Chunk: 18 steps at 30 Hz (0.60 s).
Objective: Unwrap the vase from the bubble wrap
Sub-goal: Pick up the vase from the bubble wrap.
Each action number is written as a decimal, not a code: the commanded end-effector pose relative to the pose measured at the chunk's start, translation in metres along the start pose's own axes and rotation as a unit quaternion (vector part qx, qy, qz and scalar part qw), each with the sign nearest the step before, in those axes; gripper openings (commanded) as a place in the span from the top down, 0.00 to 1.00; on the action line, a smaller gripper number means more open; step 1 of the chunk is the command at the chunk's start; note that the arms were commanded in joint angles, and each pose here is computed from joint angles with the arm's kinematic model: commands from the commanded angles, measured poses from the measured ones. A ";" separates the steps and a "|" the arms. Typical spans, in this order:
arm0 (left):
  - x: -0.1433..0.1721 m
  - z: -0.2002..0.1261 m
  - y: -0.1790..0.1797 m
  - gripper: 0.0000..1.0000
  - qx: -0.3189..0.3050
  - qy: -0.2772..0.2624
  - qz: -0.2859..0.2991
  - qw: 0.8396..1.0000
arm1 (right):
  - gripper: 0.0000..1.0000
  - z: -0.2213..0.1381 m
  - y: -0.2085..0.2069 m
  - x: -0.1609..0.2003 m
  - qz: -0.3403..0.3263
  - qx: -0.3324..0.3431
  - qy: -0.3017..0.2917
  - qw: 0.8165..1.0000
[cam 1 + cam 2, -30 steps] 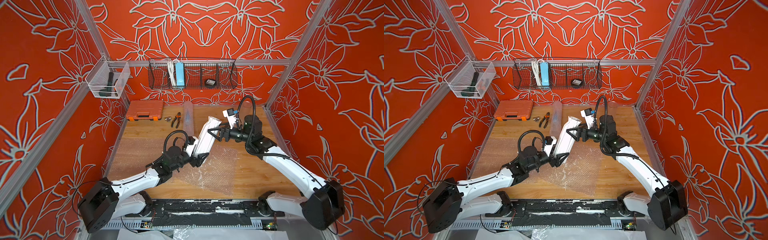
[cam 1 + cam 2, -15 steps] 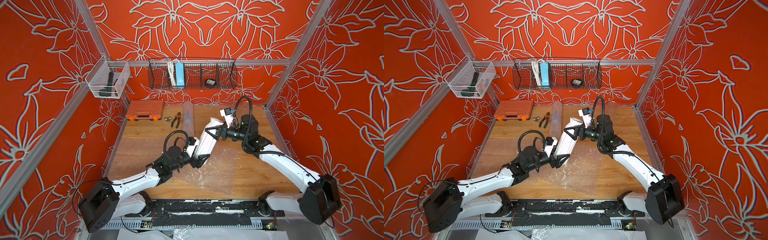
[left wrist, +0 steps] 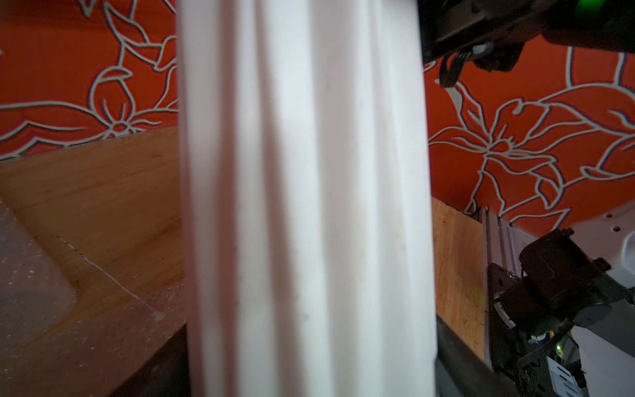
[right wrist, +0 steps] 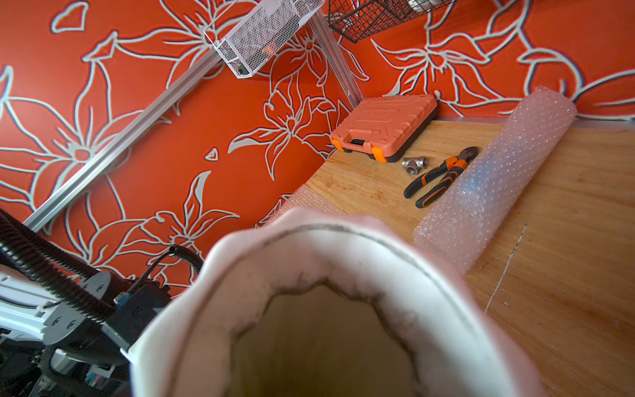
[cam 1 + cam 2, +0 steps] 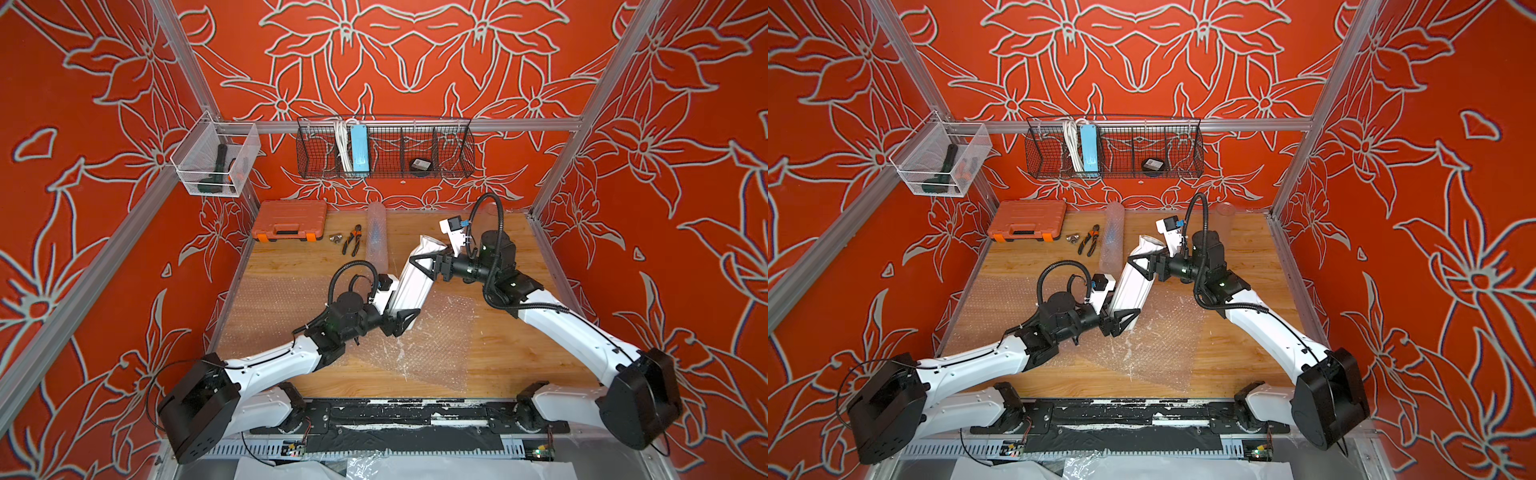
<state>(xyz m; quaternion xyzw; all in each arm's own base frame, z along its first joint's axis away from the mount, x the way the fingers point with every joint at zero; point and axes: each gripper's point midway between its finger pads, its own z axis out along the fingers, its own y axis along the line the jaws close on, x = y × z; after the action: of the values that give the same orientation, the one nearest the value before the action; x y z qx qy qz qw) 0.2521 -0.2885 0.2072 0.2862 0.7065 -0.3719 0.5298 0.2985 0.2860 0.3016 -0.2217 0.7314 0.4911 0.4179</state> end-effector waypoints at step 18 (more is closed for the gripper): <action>-0.047 -0.001 -0.016 0.09 0.029 -0.068 0.022 0.997 | 0.34 -0.018 -0.029 -0.020 -0.039 0.116 -0.063 0.991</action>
<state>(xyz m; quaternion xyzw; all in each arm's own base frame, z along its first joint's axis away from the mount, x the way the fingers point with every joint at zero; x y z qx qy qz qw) 0.2553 -0.2937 0.2342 0.2846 0.6790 -0.3864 0.5555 0.3147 0.2645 0.2748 -0.1776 0.7724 0.4145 0.4474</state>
